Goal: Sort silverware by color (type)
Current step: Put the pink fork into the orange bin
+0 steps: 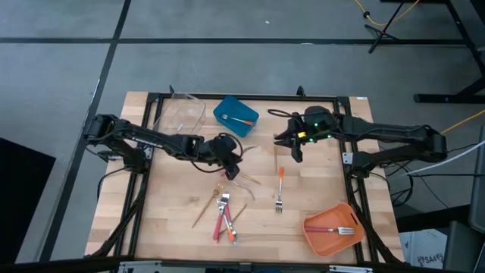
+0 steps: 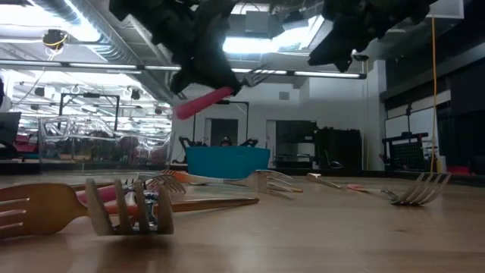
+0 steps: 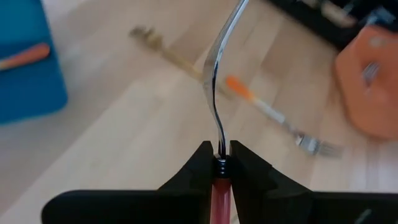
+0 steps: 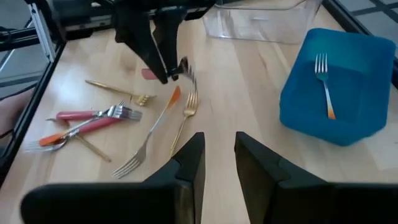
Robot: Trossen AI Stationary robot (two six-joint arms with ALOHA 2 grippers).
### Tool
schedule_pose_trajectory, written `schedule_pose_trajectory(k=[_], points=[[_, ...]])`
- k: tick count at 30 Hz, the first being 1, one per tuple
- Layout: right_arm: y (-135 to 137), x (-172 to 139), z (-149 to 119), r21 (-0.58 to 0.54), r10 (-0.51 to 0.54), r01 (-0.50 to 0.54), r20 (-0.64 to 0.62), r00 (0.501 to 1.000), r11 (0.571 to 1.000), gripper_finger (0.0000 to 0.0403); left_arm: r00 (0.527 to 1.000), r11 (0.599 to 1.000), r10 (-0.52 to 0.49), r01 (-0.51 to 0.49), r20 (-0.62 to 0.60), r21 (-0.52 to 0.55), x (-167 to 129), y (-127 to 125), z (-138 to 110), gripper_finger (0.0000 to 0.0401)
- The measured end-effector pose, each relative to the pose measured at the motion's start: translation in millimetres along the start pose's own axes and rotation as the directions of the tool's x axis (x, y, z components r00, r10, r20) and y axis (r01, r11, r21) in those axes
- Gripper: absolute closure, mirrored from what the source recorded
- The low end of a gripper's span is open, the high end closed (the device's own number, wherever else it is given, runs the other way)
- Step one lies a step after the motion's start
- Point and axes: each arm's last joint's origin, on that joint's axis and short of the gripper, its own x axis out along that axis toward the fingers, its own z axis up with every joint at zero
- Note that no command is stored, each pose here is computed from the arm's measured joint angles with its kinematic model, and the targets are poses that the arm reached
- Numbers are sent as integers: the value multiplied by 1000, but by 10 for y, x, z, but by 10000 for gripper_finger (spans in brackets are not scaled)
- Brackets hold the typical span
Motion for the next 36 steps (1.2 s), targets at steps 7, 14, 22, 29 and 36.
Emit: schedule_pose_trajectory(k=[7, 14, 22, 29, 36], points=[[74, -290, 8, 64, 5, -8, 46, 999, 998, 322, 987, 997, -72, 69, 141, 26, 95, -77, 104, 371], [297, -274, -60, 75, 102, -101, -11, 995, 992, 322, 935, 989, -142, 124, 325, 75, 116, -168, 247, 371], [608, -175, -100, 19, 62, -64, 95, 994, 998, 322, 871, 977, -210, 167, 445, 133, 154, -238, 327, 371], [700, -92, -112, 56, 30, -43, 212, 977, 998, 322, 779, 958, -283, 199, 560, 207, 53, -332, 423, 371], [726, -14, -1, 62, 50, -74, 320, 946, 995, 322, 716, 944, -327, 214, 617, 253, -26, -411, 453, 371]])
